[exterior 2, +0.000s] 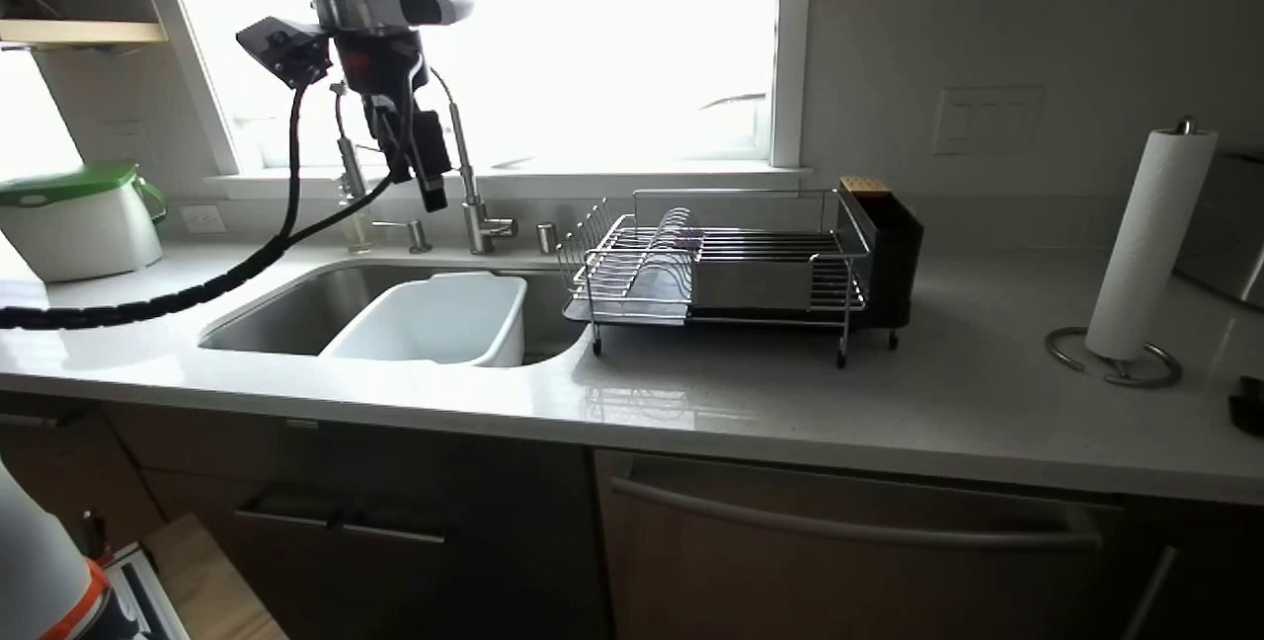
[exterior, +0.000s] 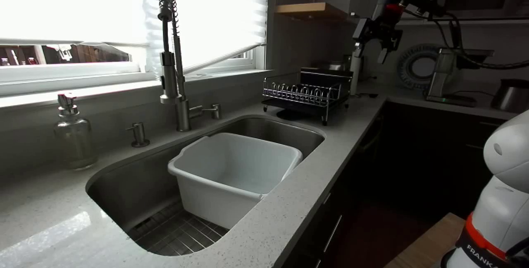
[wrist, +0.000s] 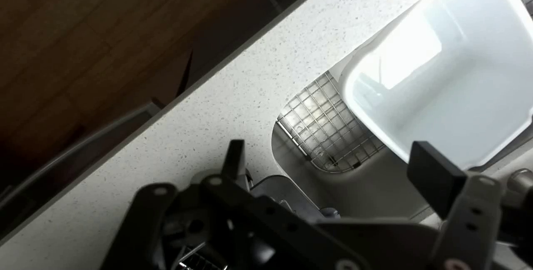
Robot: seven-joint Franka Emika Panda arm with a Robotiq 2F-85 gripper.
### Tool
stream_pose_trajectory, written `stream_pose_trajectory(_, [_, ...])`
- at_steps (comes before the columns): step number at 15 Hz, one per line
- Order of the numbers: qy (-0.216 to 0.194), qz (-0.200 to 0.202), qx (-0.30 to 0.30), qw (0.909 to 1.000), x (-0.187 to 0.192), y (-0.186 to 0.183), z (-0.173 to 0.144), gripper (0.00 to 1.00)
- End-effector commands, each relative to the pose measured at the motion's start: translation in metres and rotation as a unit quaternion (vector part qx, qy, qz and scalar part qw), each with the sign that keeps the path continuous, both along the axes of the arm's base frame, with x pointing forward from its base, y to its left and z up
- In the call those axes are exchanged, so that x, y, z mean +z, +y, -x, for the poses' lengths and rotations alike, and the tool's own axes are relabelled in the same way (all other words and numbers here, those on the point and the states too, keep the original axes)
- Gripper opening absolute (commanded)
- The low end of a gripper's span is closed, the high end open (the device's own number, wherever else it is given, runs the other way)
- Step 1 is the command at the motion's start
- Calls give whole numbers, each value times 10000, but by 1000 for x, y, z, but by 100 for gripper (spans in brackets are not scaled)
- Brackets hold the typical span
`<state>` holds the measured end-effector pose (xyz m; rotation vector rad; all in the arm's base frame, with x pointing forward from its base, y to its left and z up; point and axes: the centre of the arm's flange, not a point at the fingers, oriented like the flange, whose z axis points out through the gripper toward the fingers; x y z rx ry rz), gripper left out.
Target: Open the tap and let it run for a while then close it
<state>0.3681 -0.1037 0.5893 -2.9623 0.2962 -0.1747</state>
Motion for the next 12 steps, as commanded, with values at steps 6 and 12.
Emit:
stream_pose_trajectory(6, [30, 710, 1288, 9891, 30, 132, -56, 100])
stream_pose_trajectory(12, [-5, 840, 1698, 9819, 18, 202, -105, 100])
